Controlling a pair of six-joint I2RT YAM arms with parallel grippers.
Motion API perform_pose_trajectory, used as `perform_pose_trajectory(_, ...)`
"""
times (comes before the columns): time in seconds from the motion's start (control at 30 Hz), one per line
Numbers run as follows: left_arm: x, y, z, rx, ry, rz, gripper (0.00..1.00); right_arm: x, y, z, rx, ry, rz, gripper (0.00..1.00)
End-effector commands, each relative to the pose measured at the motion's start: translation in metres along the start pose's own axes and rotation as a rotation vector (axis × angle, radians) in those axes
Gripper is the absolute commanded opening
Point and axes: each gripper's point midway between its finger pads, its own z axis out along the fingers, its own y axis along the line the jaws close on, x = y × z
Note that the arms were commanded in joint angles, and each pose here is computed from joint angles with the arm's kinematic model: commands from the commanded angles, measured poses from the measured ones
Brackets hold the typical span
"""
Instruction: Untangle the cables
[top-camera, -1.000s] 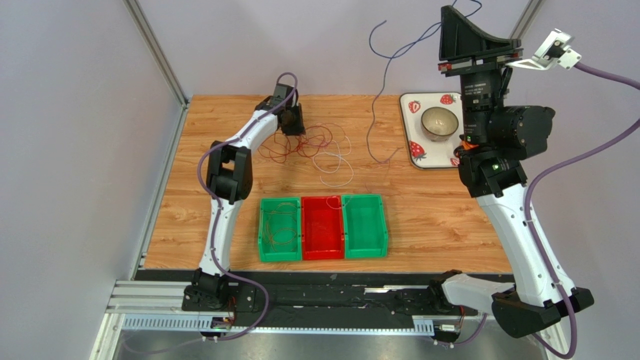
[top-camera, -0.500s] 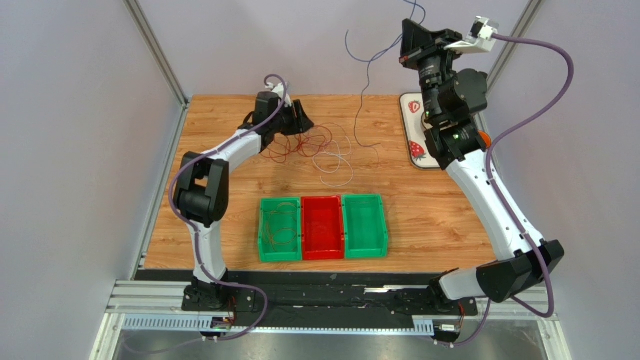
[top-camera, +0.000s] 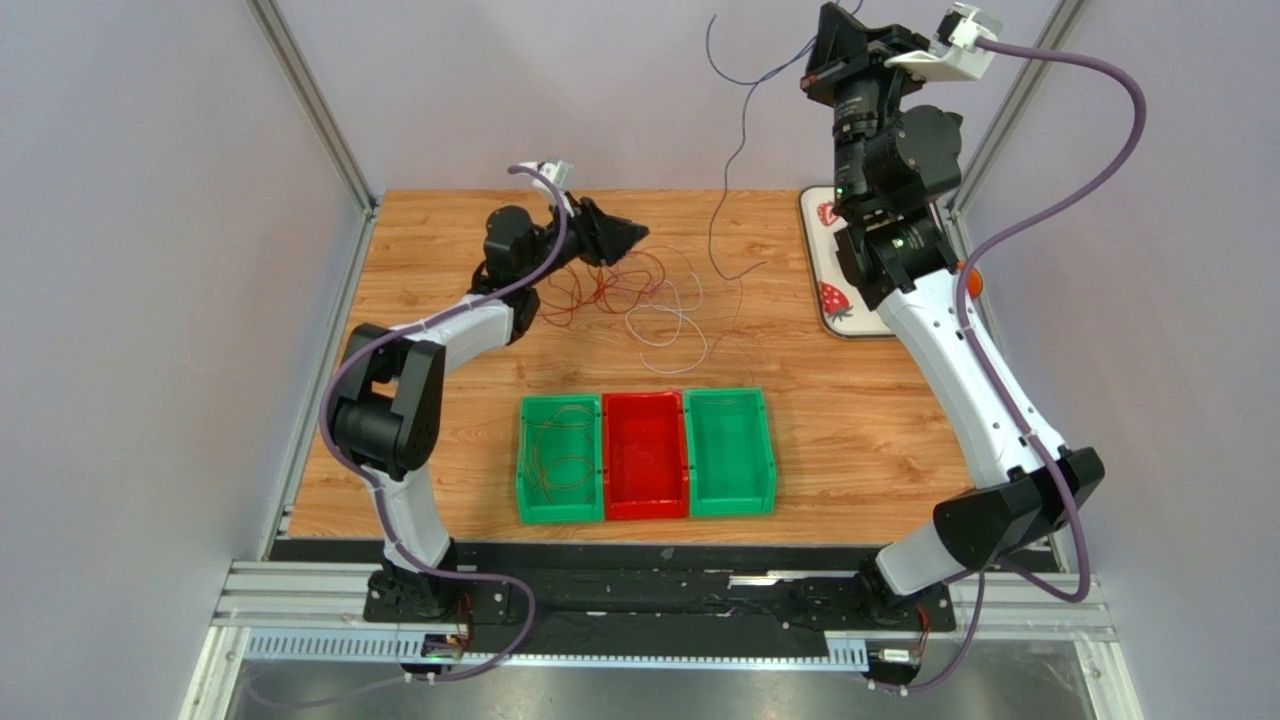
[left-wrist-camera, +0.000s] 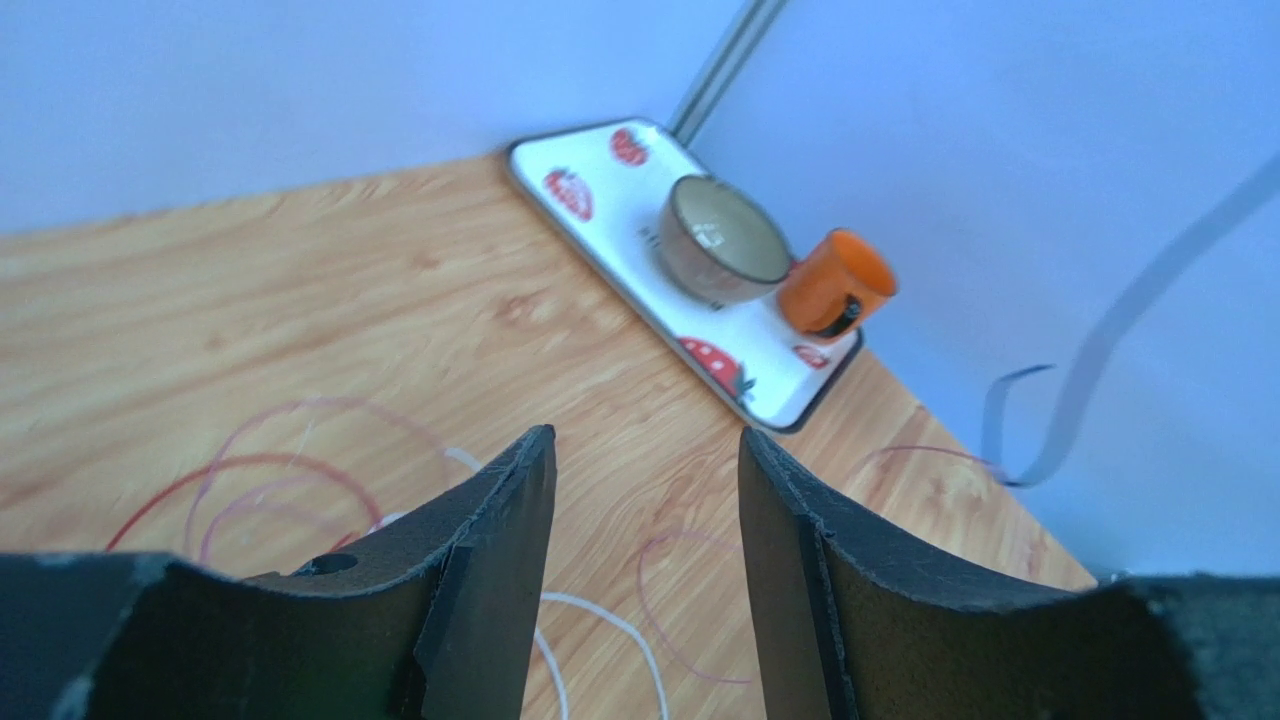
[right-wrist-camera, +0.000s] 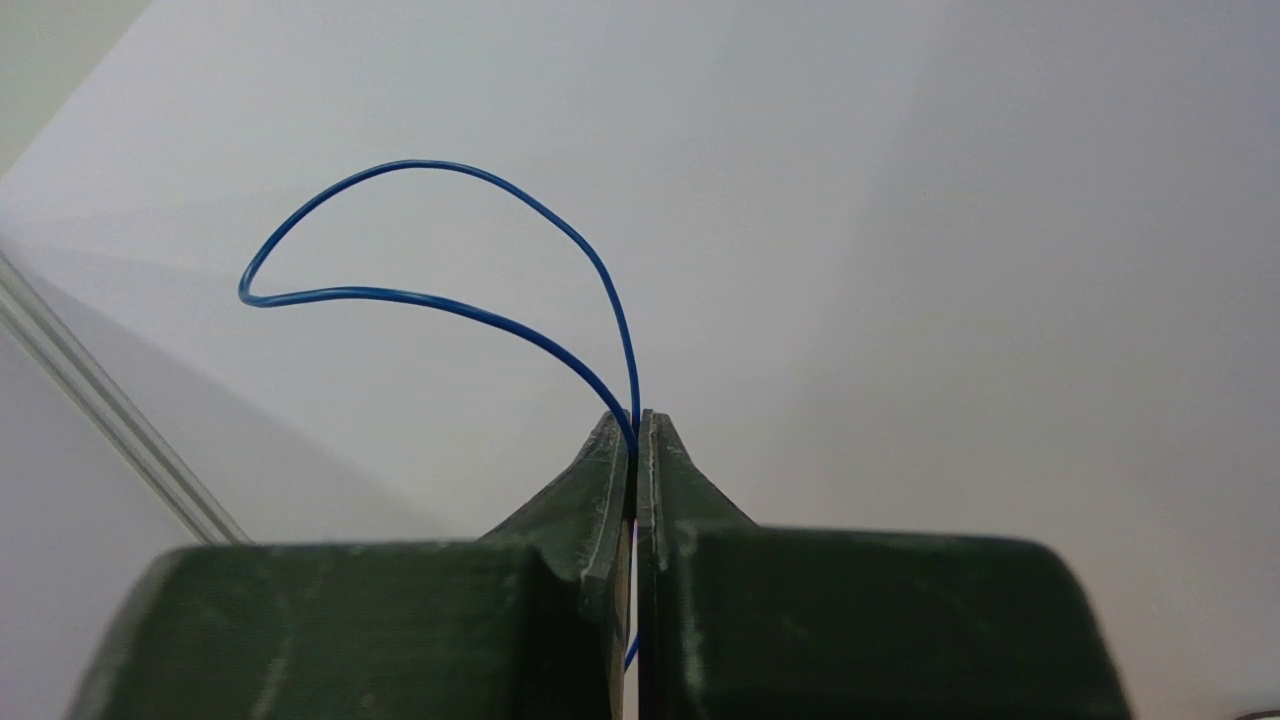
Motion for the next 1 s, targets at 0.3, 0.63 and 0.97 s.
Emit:
perform_pose_trajectory(0.3,0.01,-0.08,0.009,0.264,-0.011,0.057,0.57,-0.013,-0.009,0.025,0.119,-0.109,-0.118,0.0)
perform_pose_trajectory(0.63,0.044,-0.109,0.017,0.297,0.08,0.053,0.57,-0.004,-0.007,0.025,0.121,-0.097,-0.146,0.0)
perform_pose_trajectory(0.97,0.078,-0.124,0.032,0.241,0.193,0.07,0.57,-0.003,-0.002,0.022,0.115,-0.094,-0.147,0.0)
